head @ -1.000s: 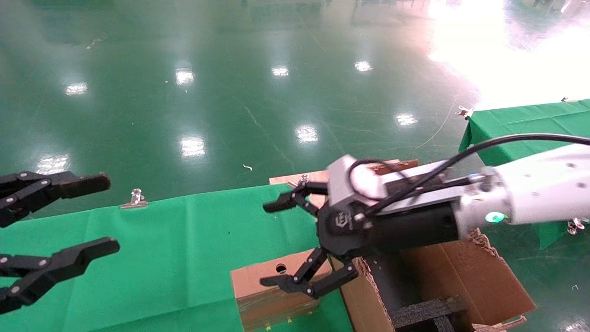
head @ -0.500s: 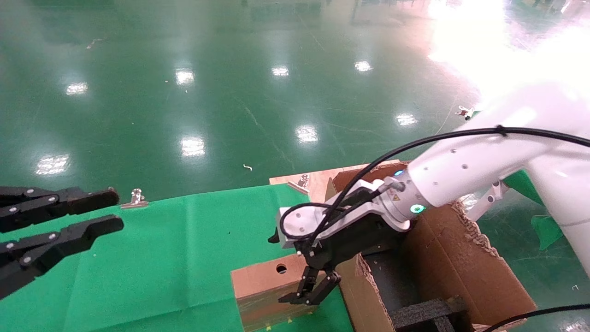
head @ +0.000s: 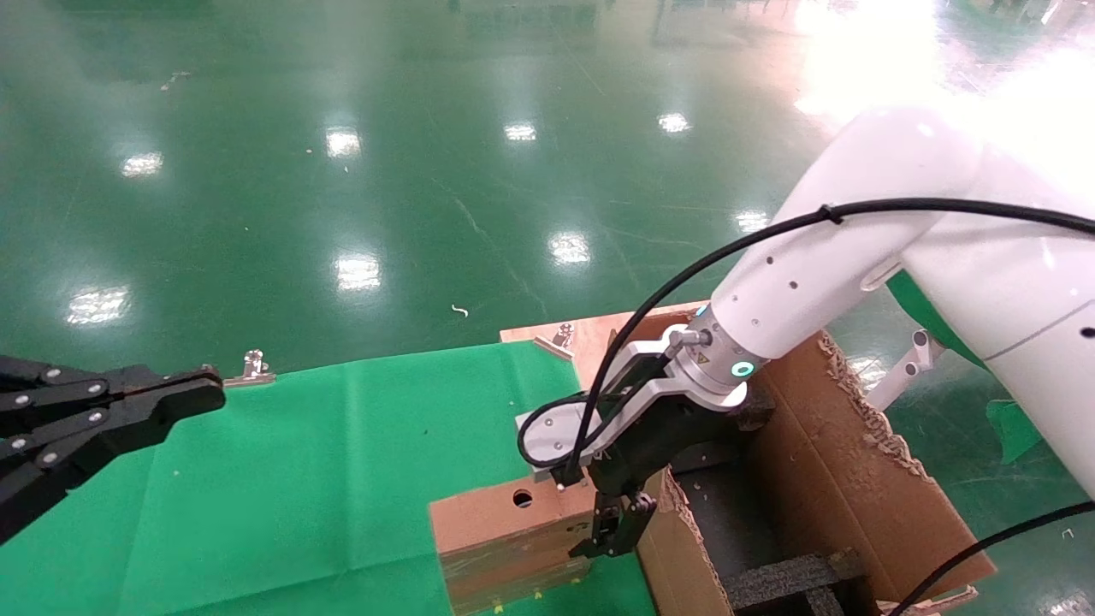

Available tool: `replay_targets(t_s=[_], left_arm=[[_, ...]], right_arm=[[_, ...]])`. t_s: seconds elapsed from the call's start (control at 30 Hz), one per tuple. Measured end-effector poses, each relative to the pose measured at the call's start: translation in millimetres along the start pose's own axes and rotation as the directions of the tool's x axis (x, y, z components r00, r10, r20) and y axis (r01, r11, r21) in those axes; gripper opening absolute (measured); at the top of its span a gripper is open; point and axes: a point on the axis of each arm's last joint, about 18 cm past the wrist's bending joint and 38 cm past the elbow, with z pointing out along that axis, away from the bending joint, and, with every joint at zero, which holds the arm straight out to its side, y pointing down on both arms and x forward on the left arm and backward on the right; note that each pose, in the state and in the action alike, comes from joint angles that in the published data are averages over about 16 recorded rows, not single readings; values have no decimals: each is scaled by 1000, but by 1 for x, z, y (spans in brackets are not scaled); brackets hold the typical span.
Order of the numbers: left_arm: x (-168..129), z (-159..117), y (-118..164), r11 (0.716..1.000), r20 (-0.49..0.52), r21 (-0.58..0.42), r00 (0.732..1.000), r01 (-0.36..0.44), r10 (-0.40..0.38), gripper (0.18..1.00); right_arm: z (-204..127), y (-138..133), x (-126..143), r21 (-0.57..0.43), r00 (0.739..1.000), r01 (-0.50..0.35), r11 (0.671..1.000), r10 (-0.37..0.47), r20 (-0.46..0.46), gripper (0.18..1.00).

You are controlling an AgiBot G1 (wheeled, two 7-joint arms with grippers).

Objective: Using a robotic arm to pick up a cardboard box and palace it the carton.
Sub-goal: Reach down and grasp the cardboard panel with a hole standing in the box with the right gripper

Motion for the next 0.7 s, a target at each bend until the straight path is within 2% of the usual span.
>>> replay_targets(t_s=[0.23,0.43,0.7], left_arm=[[0,0,0,1000,0,0,1000,0,0,217],[0,0,0,1000,1,0,1000,0,0,256],[0,0,0,1000,1,0,1000,0,0,374]], right_arm=[[4,1,1,-37,999,22,999,-21,33,1001],[6,2,0,-47,999,28,998,-26,45,997],[5,1,0,-44,999,26,999,-24,43,955]])
